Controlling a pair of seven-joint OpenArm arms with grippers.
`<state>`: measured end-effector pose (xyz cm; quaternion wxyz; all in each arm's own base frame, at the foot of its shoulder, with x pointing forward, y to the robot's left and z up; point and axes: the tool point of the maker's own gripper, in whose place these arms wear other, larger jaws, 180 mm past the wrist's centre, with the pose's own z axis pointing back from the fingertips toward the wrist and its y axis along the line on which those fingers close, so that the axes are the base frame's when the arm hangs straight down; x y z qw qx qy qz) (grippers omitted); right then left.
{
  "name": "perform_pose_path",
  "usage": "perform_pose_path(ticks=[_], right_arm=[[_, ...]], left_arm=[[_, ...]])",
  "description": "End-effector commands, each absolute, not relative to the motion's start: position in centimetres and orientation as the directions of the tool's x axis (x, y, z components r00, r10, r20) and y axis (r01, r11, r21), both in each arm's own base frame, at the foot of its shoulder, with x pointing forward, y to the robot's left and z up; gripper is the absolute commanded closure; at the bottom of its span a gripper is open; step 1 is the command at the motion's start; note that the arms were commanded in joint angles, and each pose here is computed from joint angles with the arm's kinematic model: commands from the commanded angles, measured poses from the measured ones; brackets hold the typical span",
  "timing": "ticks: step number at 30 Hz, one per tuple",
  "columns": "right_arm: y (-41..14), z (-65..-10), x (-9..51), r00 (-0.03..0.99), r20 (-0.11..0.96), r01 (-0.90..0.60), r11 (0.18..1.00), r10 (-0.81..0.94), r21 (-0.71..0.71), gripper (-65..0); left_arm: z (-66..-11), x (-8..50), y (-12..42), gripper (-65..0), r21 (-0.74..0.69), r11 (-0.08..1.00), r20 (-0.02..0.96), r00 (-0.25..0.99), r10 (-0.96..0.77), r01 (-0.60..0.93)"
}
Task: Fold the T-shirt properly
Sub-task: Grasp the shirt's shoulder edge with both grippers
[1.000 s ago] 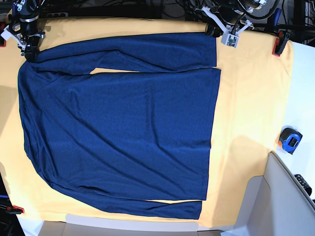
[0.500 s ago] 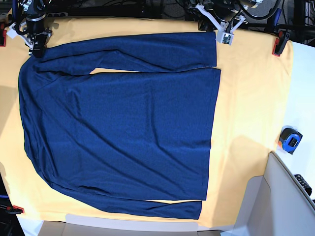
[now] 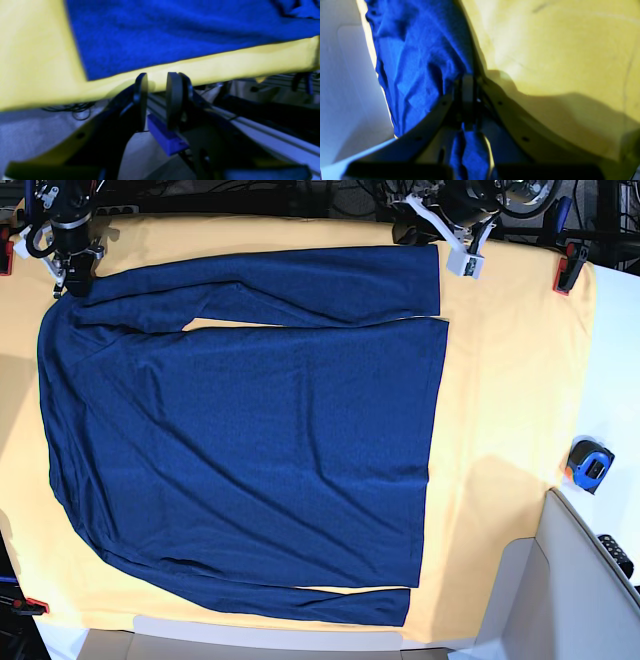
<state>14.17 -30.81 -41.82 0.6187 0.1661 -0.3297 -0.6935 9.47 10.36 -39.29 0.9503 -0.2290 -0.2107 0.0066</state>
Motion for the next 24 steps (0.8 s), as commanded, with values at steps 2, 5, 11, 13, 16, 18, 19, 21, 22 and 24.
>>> perform_pose_path(ticks=[2,5,11,13,16,18,19,21,22,24], right_arm=[[-28.8,-45.2,10.3,-0.219,0.086,0.867,-0.154,-0.972,0.475,0.0],[-28.6,-45.5,10.2,-0.245,0.072,0.874,-0.188,-0.967,0.448,0.0],[-28.6,-45.8,9.7,-0.27,0.061,0.882,-0.221,-0.961,0.416,0.0],[-28.6,-45.8,9.7,-0.272,0.063,0.883,-0.224,-0.96,0.413,0.0],[-29.0,-45.8,9.4,-0.262,0.095,0.893,-0.205,-0.96,0.4,0.0],[-29.2,-45.8,9.4,-0.26,0.107,0.896,-0.198,-0.96,0.397,0.0],[-29.2,-45.8,9.3,-0.259,0.109,0.897,-0.197,-0.96,0.396,0.0],[-29.2,-45.8,9.4,-0.257,0.111,0.898,-0.194,-0.96,0.396,0.0],[-29.2,-45.8,9.4,-0.257,0.111,0.898,-0.194,-0.96,0.396,0.0],[-29.2,-45.8,9.5,-0.256,0.112,0.897,-0.194,-0.96,0.396,0.0]], left_arm=[[-38.7,9.6,10.5,-13.6,-0.449,0.889,0.405,0.908,0.11,0.092],[-38.7,9.6,10.5,-13.6,-0.448,0.889,0.404,0.908,0.111,0.091],[-38.7,9.6,10.6,-13.6,-0.448,0.89,0.405,0.907,0.113,0.089],[-38.7,9.8,10.6,-13.6,-0.448,0.89,0.407,0.906,0.116,0.087],[-38.4,10.6,11.9,-13.6,-0.432,0.9,0.426,0.892,0.147,0.058],[-38.0,11.4,12.7,-13.6,-0.45,0.893,0.433,0.88,0.197,0.022],[-37.6,11.9,13.4,-13.6,-0.462,0.887,0.435,0.87,0.23,-0.004],[-37.0,12.7,14.5,-13.6,-0.491,0.87,0.435,0.851,0.295,-0.05],[-36.8,13.0,15.2,-13.6,-0.509,0.857,0.427,0.841,0.333,-0.081],[-36.6,13.6,16.2,-14.1,-0.544,0.829,0.405,0.824,0.397,-0.132]])
